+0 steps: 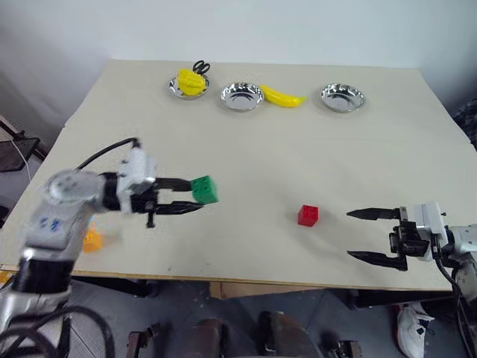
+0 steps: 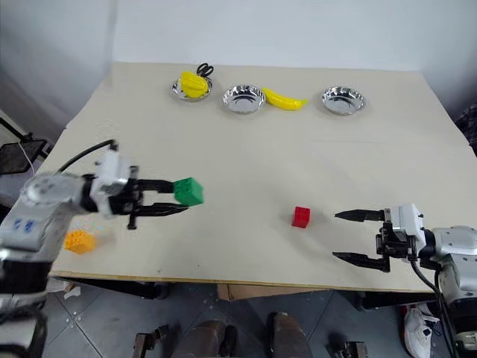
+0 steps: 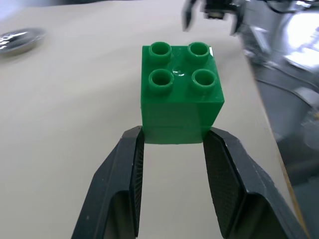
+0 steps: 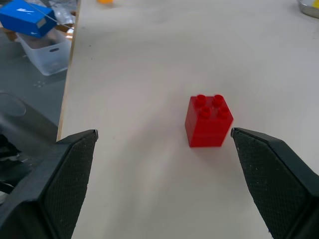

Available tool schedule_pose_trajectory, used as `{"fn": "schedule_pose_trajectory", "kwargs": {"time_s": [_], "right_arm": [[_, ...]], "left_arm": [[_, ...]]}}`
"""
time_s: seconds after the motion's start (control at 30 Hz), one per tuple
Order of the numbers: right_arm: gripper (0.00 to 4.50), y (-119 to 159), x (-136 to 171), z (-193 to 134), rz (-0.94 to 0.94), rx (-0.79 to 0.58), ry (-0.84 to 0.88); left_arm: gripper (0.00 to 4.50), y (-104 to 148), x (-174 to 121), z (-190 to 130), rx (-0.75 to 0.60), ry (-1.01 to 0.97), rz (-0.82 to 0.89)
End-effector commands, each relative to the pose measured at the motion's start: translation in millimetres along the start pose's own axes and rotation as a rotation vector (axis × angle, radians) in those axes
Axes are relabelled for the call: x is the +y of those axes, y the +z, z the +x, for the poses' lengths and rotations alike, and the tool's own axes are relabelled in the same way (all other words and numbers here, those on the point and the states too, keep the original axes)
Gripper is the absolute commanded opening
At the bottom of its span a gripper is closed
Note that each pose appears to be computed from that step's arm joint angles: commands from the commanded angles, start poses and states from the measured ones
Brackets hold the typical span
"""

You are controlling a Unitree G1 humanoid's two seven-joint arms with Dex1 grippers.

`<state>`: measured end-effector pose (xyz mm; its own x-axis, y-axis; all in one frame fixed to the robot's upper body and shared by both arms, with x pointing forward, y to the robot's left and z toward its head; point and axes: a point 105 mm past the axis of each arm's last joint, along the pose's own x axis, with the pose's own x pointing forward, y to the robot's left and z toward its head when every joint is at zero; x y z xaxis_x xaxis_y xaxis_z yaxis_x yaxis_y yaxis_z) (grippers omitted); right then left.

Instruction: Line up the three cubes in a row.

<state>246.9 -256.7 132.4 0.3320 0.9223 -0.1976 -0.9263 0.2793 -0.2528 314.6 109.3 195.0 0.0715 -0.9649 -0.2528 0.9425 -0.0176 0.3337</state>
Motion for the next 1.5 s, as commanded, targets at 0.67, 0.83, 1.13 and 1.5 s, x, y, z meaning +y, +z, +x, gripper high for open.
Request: {"fn": "schedule_pose_trajectory", "kwargs": {"time_s": [0.67,0.83,1.13,1.5], "right_arm": [[4.5,18,45,-18,0.016,0.009,-0.158],[4.5,17,46,-14,0.019,0.002,-0.155],[4.5,16,45,-7,0.023,-0.013,-0.144],[4.5,15,44,1,0.028,-0.028,-0.125]], "left_arm": [[1.43,-69,21,84,0.191,-0.192,-0.052],[1.43,-74,24,86,0.211,-0.161,-0.059],[1.43,-74,29,86,0.2,-0.12,-0.081],[4.45,-73,34,73,0.193,-0.086,-0.055]]}}
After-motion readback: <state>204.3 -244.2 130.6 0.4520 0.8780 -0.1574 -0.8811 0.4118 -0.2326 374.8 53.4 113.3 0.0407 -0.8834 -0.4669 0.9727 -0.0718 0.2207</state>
